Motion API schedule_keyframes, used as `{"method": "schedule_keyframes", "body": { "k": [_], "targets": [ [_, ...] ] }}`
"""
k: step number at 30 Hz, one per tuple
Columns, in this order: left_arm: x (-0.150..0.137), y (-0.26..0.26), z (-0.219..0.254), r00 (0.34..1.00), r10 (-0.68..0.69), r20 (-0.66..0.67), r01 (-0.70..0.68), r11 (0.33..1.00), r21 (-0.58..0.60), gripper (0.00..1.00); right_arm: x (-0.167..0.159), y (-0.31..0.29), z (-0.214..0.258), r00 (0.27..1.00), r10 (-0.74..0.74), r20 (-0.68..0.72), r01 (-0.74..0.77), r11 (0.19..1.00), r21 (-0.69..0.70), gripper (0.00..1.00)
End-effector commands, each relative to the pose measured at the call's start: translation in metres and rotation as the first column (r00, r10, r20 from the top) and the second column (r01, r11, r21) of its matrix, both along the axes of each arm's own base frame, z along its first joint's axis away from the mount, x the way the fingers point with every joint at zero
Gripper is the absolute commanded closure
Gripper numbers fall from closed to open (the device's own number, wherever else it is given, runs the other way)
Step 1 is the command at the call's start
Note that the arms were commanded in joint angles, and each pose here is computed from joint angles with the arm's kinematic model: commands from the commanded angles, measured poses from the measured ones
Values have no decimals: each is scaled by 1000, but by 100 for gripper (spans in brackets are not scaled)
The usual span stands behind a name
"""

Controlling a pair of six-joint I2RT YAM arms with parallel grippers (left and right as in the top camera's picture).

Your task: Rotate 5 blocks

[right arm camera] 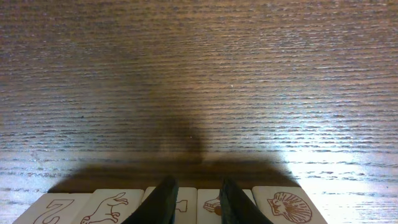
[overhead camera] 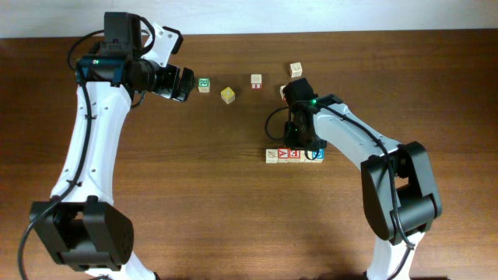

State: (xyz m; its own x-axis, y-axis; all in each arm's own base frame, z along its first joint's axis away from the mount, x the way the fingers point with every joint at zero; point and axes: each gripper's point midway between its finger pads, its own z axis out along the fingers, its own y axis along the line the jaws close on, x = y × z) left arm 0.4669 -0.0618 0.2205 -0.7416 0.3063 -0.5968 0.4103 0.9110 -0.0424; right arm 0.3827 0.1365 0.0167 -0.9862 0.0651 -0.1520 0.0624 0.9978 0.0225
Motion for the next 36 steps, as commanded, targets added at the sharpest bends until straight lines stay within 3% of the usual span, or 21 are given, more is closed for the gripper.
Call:
{"method": "schedule_keyframes", "body": {
  "k": [1, 4, 7, 10, 16, 25, 36],
  "targets": [
    [3, -2, 2, 1000, -1, 3, 1, 1000, -16, 1, -2, -3, -2, 1000, 11, -13, -11, 1000, 2, 75],
    [3, -2, 2, 1000, -1, 3, 1, 1000, -16, 1, 7, -6, 4, 1000, -3, 10, 3, 1000, 10, 74],
    [3, -2, 2, 1000, -1, 3, 1, 1000, -16, 1, 28, -21, 47, 997, -54, 50, 53, 998, 24, 74],
    [3, -2, 2, 1000, -1, 3, 1, 1000, -16, 1, 23, -42, 82, 995, -98, 7, 98, 995, 9, 74],
    [3, -2, 2, 1000, -1, 3, 1, 1000, -16, 1, -5, -54, 63, 991, -57, -119, 59, 998, 13, 74],
    [3, -2, 2, 1000, -1, 3, 1, 1000, -16, 1, -5, -54, 4, 998, -8, -59, 9, 1000, 24, 74],
    [3, -2, 2, 1000, -1, 3, 1, 1000, -16, 1, -8, -54, 4, 997, -7, -72, 9, 1000, 24, 74]
  ]
}}
